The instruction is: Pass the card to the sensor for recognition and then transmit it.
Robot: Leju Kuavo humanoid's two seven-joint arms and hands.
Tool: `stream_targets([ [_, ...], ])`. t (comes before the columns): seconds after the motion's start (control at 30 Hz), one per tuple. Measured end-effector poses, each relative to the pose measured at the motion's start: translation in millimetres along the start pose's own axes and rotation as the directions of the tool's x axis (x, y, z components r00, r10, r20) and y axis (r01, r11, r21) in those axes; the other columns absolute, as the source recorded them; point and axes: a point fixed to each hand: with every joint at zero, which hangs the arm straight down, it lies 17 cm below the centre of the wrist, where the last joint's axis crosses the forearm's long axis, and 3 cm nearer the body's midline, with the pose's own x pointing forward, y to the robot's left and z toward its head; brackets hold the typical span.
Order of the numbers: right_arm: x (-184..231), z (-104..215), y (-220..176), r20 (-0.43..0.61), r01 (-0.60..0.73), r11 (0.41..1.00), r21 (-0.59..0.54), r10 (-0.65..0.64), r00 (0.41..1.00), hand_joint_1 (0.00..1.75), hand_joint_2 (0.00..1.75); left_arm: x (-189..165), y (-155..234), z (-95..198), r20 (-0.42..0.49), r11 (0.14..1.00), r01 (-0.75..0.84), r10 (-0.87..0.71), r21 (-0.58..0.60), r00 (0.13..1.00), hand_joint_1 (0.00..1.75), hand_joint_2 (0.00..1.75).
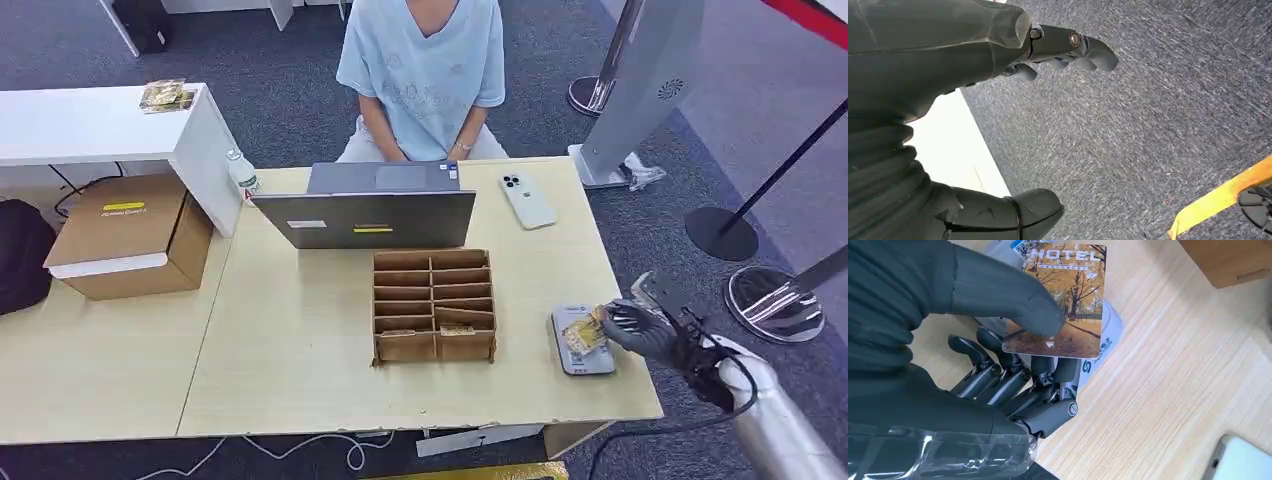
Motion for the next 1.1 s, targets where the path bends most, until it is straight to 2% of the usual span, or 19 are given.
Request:
stream_targets([
  [0.5, -1, -9, 4, -0.022, -0.01, 0.999, -0.031, 0.009, 1.0, 1.75, 1.75, 0, 0, 0, 0.0, 1.0, 0.0, 0.0, 0.003, 1.0, 0.0, 1.75],
  [0.77, -4, -20, -3, -0.068, -0.094, 0.99, -0.104, 0.088, 0.994, 1.75, 1.75, 0, 0, 0, -0.003, 1.0, 0.0, 0.0, 0.003, 1.0, 0.0, 1.75],
  [1.1, 6, -30, 3, -0.063, -0.12, 0.986, -0.111, 0.114, 0.992, 1.75, 1.75, -1, 1, 0, -0.004, 1.0, 0.0, 0.0, 0.003, 1.0, 0.0, 1.75],
])
